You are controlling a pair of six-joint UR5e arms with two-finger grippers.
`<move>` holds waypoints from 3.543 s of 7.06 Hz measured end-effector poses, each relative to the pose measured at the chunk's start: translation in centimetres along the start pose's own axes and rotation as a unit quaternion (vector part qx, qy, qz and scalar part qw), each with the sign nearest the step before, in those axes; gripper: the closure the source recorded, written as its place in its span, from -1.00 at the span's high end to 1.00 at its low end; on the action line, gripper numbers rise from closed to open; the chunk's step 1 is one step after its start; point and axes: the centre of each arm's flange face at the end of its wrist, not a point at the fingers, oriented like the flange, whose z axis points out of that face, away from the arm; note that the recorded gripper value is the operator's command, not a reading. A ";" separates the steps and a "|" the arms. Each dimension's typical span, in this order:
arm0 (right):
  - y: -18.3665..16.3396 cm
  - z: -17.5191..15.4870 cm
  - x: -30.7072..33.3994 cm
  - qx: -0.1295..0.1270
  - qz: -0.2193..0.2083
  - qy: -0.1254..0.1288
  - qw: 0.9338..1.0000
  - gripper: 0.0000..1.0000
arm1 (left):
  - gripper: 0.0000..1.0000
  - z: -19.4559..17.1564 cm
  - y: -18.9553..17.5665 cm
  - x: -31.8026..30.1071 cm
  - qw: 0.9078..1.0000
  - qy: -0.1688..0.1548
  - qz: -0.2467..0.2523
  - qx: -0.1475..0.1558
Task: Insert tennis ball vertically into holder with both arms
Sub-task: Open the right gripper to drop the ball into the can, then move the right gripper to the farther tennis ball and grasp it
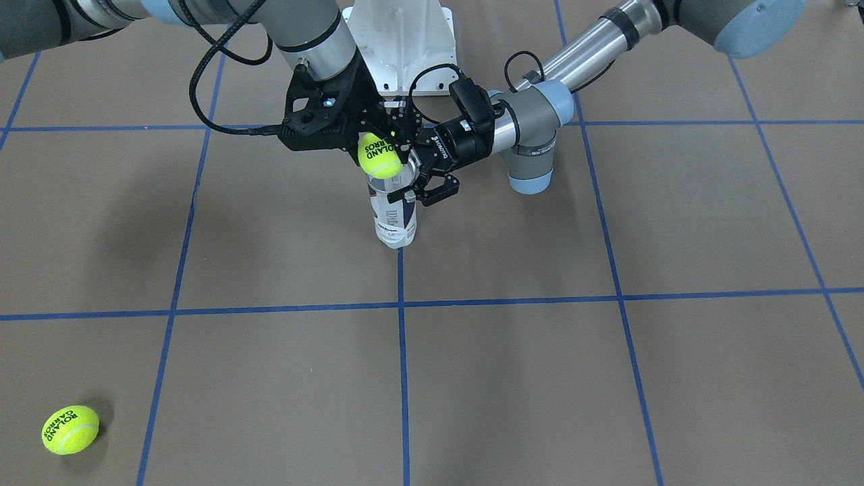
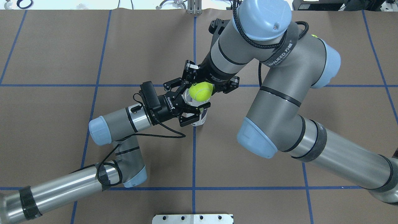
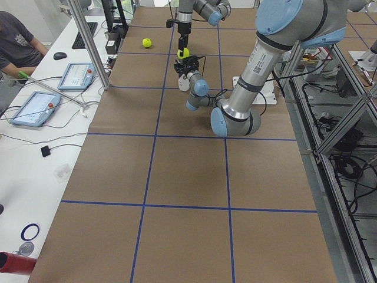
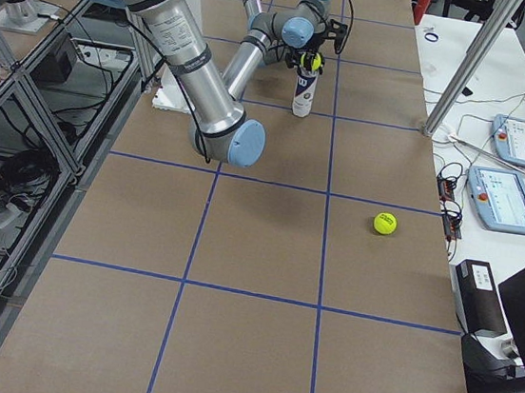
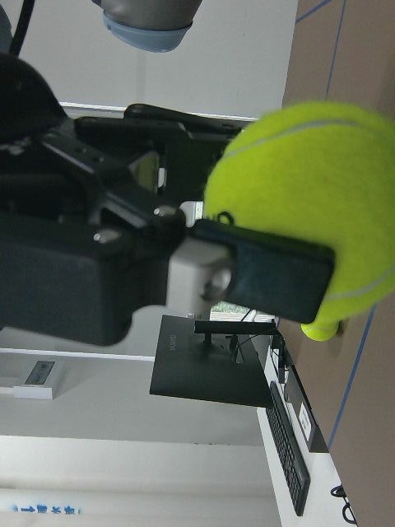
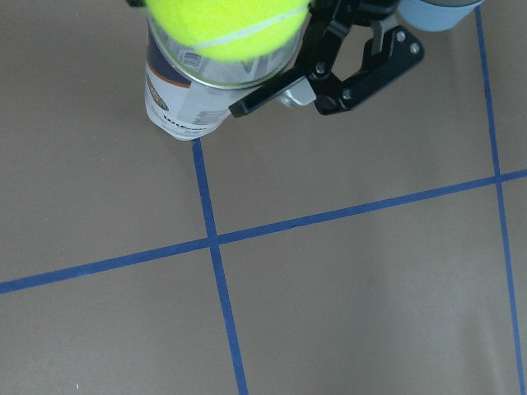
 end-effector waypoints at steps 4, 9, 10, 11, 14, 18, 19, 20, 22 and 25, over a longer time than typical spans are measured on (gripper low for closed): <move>0.5 0.5 -0.2 0.010 -0.004 0.003 1.000 0.99 | 0.74 0.0 0.0 0.0 1.000 0.000 0.000 0.000; -8.3 -1.0 9.2 0.036 -0.002 0.061 0.997 0.99 | 0.75 -0.2 0.1 -0.1 1.000 -0.001 -0.001 -0.001; -13.8 -1.7 14.3 0.040 -0.011 0.092 0.995 0.98 | 0.75 -0.2 0.1 -0.1 1.000 -0.001 -0.001 -0.001; -19.7 -1.6 19.4 0.039 -0.011 0.121 0.992 0.98 | 0.75 -0.3 0.1 -0.1 1.000 -0.002 -0.001 -0.001; -32.1 3.5 31.5 0.091 -0.009 0.179 0.980 0.98 | 0.75 -0.8 0.5 -0.5 1.000 -0.009 0.000 -0.004; -35.7 8.4 36.4 0.163 0.003 0.208 0.964 0.98 | 0.75 -1.1 0.6 -0.6 1.000 -0.010 0.000 -0.006; -35.5 9.3 36.7 0.166 0.002 0.213 0.963 0.98 | 0.75 -1.1 0.6 -0.7 1.000 -0.010 0.000 -0.006; -35.3 9.9 37.1 0.165 0.002 0.218 0.962 0.96 | 0.75 -1.1 0.6 -0.7 1.000 -0.010 0.001 -0.005; -35.0 10.7 38.1 0.163 0.003 0.227 0.960 0.75 | 0.75 -1.1 0.5 -0.7 1.000 -0.010 0.001 -0.004; -35.0 11.1 38.8 0.166 0.005 0.237 0.957 -1.00 | 0.75 -1.1 0.4 -0.7 1.000 -0.010 0.000 -0.002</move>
